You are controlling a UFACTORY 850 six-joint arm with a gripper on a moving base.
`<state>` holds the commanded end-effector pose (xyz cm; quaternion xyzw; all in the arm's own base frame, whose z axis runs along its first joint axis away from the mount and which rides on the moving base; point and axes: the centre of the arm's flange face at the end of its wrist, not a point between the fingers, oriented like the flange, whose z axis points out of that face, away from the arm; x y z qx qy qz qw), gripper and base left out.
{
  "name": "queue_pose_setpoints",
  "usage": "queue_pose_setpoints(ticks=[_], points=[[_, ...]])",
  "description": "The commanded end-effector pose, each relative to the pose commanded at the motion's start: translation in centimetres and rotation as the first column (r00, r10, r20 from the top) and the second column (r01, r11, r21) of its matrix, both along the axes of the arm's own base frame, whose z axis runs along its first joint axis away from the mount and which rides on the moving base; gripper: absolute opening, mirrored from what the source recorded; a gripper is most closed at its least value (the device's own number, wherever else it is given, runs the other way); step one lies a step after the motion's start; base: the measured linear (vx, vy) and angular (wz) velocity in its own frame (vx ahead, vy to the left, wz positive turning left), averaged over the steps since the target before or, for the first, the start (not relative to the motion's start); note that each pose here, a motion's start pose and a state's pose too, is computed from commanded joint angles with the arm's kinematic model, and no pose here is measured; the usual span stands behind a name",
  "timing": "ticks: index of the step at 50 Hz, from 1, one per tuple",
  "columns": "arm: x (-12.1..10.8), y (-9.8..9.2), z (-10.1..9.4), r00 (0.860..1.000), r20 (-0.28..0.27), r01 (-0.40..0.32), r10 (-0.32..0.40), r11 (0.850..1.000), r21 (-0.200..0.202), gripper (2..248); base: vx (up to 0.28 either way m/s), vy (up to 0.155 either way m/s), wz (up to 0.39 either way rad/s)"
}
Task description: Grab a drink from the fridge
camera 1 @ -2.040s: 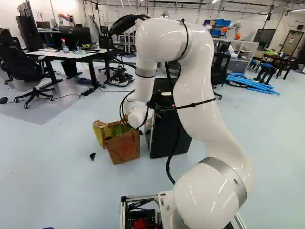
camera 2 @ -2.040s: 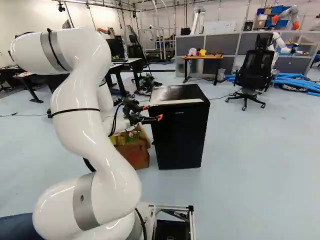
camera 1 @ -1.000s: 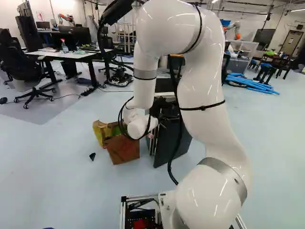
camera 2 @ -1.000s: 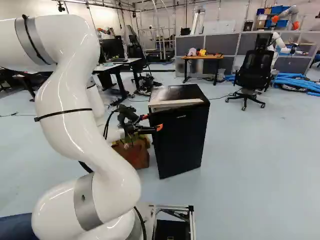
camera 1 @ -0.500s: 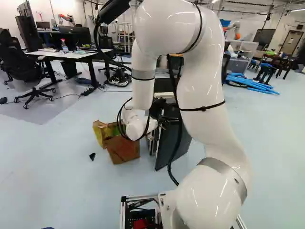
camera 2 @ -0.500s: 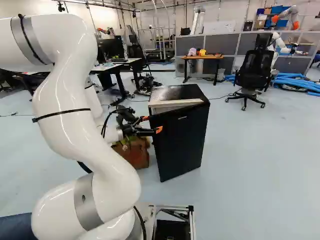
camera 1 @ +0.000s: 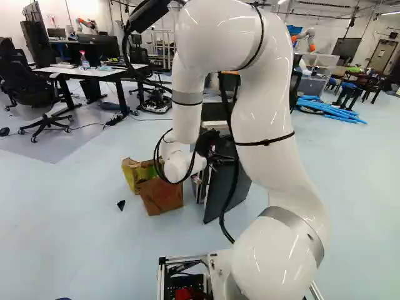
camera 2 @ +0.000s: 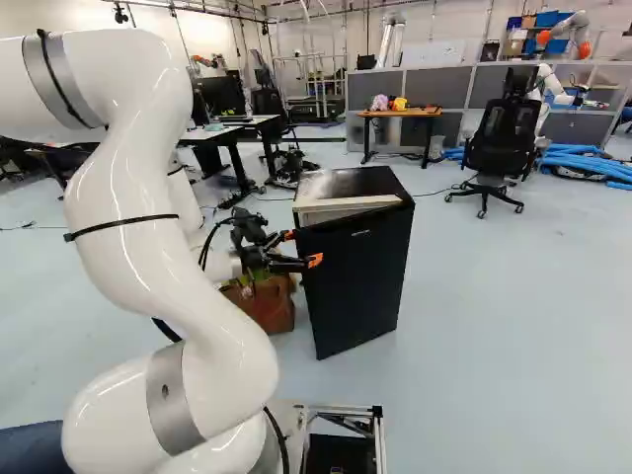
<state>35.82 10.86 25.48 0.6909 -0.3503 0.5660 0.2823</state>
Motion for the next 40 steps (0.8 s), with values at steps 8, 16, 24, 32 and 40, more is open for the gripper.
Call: queue_pose_setpoints(ticks=[8,16,24,32,40], points=[[0.15,-0.01,0.00,1.000,0.004,0.026,-0.026,1.000,0.003,247,0.000,0.000,0.000],[-0.01,-0.13,-0.01,0.999,0.004,0.052,-0.052,0.999,0.003,247,0.000,0.000,0.000],[-0.19,-0.25,0.00,0.997,0.005,0.076,-0.076,0.997,0.003,247,0.000,0.000,0.000],[-0.38,-0.38,0.04,0.995,0.008,0.102,-0.102,0.995,-0.001,247,0.000,0.000,0.000],[-0.59,-0.52,0.13,0.991,0.013,0.130,-0.130,0.991,-0.009,247,0.000,0.000,0.000]])
